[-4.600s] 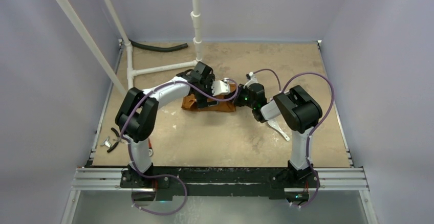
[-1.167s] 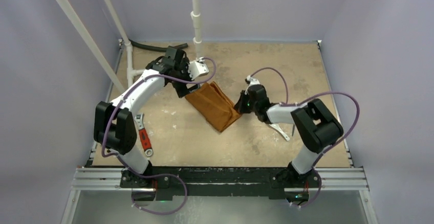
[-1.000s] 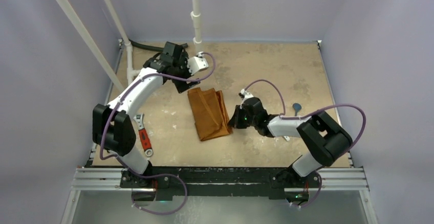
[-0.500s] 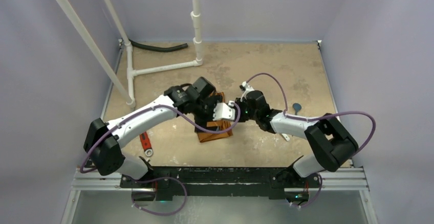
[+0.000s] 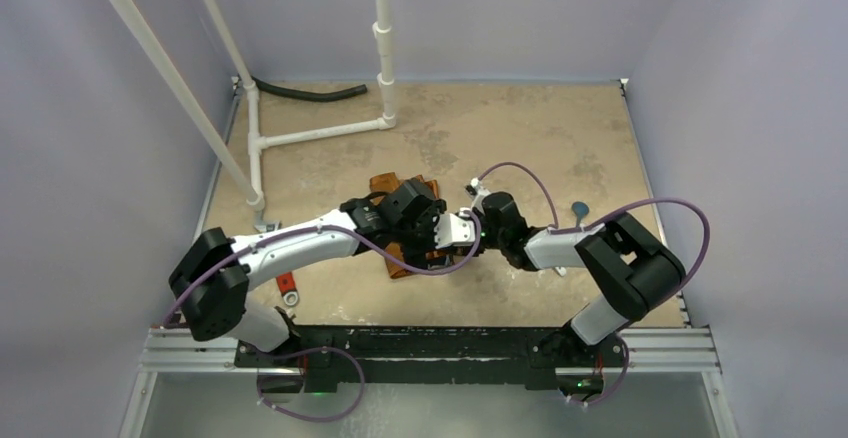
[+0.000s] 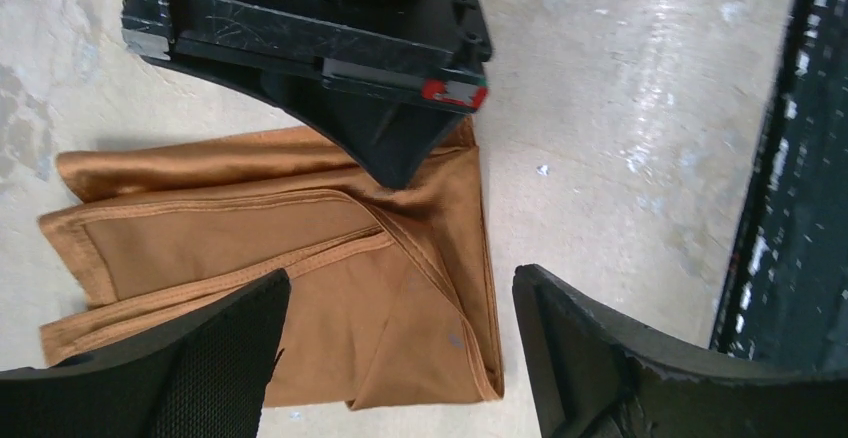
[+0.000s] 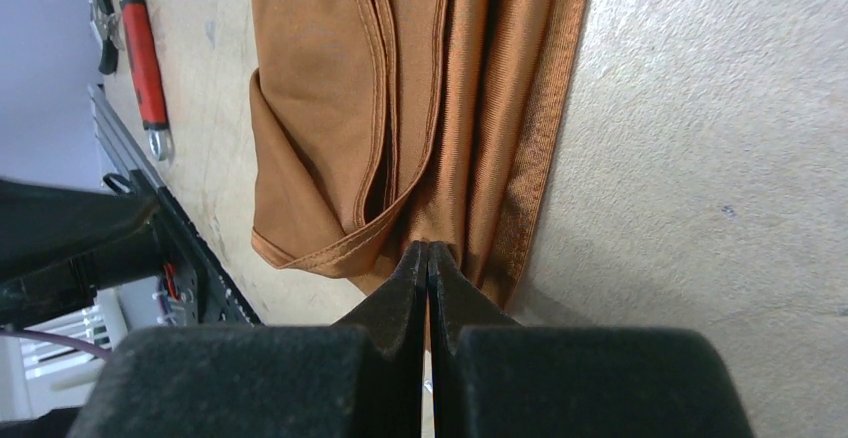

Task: Fold the napkin into a case and place the utensils inside
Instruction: Rotate the 2/3-rectangle-folded napkin from the center of the board.

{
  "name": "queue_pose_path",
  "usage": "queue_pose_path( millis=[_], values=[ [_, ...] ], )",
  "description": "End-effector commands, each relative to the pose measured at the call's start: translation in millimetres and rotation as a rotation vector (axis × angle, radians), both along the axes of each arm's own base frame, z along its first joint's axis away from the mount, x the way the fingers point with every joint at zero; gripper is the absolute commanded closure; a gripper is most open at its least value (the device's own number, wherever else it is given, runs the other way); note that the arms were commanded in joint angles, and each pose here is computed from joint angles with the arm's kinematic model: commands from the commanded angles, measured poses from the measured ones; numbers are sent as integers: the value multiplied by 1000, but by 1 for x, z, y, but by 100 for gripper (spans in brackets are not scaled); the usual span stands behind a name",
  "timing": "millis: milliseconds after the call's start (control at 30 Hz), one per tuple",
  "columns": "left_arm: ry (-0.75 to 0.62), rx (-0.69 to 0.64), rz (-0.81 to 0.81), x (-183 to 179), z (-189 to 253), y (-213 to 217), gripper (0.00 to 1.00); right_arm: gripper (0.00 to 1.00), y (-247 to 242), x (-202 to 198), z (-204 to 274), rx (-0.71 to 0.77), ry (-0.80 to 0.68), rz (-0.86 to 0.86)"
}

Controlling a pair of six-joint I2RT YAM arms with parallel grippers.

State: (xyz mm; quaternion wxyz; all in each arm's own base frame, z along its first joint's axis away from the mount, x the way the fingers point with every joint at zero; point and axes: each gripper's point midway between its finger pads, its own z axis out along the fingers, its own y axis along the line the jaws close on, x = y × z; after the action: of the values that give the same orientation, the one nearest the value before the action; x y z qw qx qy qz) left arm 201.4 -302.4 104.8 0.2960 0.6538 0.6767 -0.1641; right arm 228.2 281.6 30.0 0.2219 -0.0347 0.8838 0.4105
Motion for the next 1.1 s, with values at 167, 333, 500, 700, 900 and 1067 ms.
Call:
queue_pose_path(
  millis=[167,333,500,700,900,1067],
  values=[
    [31,48,164,20,-47,-5,22,100,-1,-14,-12,10,18,55],
    [49,67,168,20,-59,-5,27,100,-9,-14,-20,-41,8,45],
    [80,106,155,21,-71,0,48,100,-12,-9,-13,-65,-19,35],
    [128,135,122,11,-78,9,65,100,-10,-5,-8,-71,-26,36],
    [155,112,57,3,-62,2,96,100,-8,-4,-16,-74,-5,31],
    [206,115,0,-15,-58,4,100,100,-9,-4,-21,-71,10,8]
  ],
)
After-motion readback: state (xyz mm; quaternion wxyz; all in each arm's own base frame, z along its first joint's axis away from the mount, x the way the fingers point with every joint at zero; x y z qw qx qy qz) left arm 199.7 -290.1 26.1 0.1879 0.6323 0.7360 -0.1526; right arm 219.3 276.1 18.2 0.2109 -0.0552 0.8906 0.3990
